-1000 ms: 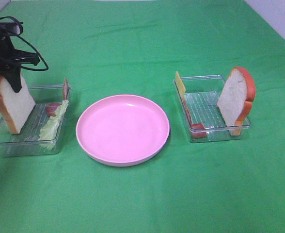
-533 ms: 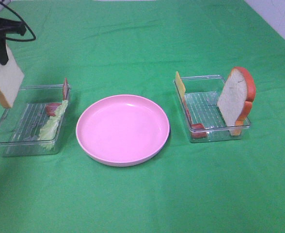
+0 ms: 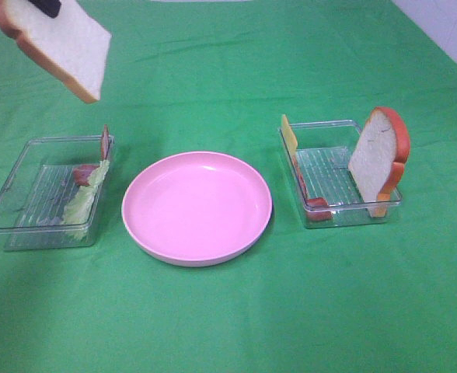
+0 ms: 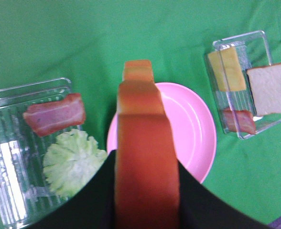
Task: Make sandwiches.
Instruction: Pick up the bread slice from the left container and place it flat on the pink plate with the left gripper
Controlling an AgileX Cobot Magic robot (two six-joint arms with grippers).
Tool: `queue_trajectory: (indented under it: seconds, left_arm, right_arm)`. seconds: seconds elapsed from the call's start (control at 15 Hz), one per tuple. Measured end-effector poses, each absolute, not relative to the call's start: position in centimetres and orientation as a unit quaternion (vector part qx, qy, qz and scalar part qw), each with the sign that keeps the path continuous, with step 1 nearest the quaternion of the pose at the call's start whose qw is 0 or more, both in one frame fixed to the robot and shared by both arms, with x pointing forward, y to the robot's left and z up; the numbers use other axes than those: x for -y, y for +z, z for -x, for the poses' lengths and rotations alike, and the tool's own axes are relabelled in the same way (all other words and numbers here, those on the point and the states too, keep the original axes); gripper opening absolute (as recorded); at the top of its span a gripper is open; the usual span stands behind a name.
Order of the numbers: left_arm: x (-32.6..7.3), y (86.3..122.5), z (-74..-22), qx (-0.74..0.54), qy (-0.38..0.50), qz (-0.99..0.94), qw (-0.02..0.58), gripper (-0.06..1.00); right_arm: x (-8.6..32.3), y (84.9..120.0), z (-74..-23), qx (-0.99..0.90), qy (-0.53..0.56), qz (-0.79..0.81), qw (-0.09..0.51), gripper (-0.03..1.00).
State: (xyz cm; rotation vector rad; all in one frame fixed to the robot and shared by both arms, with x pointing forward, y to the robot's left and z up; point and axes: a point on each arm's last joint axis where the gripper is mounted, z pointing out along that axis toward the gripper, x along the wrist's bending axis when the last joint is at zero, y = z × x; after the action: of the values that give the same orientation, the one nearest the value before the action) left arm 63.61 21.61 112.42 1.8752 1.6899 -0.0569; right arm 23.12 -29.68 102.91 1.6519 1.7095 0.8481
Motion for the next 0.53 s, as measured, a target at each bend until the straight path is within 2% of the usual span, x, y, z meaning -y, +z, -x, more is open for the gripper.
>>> queue_trajectory:
  seconds: [0.13,0.33,0.53]
  left_arm:
    - [-18.4,111.4,-63.4,-0.614,-0.045,-0.73,0.296,0.22]
    - [-13.0,107.2,-63.6,-0.597,-0.109,-0.751,0.26,0.22]
    - [-10.7,102.3,-64.5,-0.596,-0.179,-0.746,0.237,0.22]
  right_arm:
    - [29.7,102.9,-23.1,-0.645,0.32,-0.624,0.304,0.91]
    - [29.7,102.9,-23.1,-0.645,0.32,-0.624,0.304,0.91]
    - [29.7,102.9,-23.1,-0.645,0.32,-0.624,0.304,0.91]
